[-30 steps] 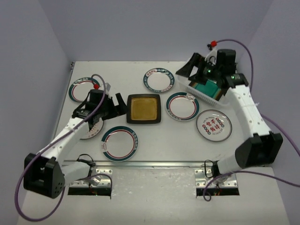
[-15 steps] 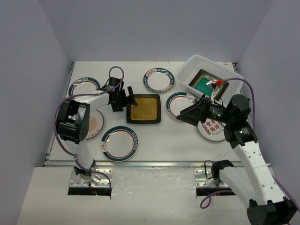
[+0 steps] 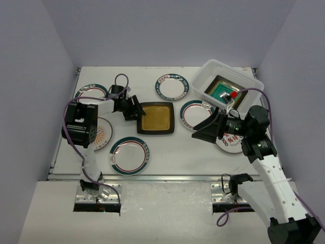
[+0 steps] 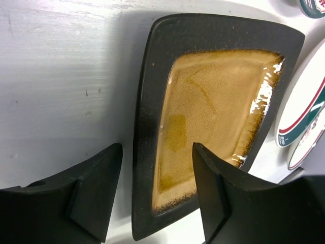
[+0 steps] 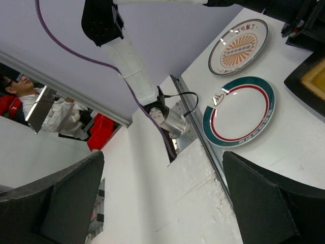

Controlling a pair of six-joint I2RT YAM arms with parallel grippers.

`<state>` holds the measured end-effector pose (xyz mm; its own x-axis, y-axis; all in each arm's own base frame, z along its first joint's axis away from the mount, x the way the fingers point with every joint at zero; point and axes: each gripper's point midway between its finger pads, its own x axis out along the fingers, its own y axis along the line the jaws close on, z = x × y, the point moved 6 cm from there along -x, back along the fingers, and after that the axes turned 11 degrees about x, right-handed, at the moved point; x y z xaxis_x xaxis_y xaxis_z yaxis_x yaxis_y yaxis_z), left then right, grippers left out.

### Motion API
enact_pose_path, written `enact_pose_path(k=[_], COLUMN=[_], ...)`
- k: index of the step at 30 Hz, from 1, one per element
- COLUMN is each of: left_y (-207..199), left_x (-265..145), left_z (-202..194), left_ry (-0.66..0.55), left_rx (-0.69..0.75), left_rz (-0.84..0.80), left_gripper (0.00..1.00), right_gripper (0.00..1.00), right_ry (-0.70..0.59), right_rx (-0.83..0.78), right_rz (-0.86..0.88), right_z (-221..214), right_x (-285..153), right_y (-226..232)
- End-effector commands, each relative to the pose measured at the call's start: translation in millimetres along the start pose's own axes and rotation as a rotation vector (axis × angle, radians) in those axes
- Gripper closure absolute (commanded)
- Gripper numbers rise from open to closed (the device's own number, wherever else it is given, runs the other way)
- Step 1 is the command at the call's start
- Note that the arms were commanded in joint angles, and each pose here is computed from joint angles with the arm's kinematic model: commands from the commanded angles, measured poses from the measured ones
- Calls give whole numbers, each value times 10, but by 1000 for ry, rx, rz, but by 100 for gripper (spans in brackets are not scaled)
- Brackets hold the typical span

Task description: Place the plates into the plastic bin on the countertop

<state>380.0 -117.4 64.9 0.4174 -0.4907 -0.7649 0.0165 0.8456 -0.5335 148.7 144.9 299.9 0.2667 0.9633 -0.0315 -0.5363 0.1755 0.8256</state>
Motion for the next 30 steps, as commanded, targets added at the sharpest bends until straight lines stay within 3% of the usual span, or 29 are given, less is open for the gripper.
enact_pose_path(k=[1,4,7,11,16,19,21,25,30], left_y=[171,217,248,279,298,68,45,-262,-479], left_x=[201,275,290,273,-8,-453,-519,-860,-1094], left_z=[-178,-228,-241,-228,-119,57,12,-10,-116], left_ry=[86,106,94,76,-45,-208,-230,-317,-338], left_rx=[-23,-43,-77,-110,-142,-127,-128,-103,-71], left_rz=[25,19,8,0,53,15,8,-158,-382], left_gripper=[50,66,73,100,100,100,100,100,100], right_gripper=[1,1,1,1,1,1,1,1,1], right_ry=[-2,-4,-7,-4,-4,-15,-19,-6,11], right_rx=[-82,-77,-76,-81,-67,-34,-21,25,86], right_rz=[67,67,83,86,64,30,20,-7,-39], right_z=[55,61,65,70,46,55,60,153,270], right_x=[-8,-4,-7,-11,-2,30,44,125,223], right_y=[141,137,173,195,121,-13,-61,-228,-420])
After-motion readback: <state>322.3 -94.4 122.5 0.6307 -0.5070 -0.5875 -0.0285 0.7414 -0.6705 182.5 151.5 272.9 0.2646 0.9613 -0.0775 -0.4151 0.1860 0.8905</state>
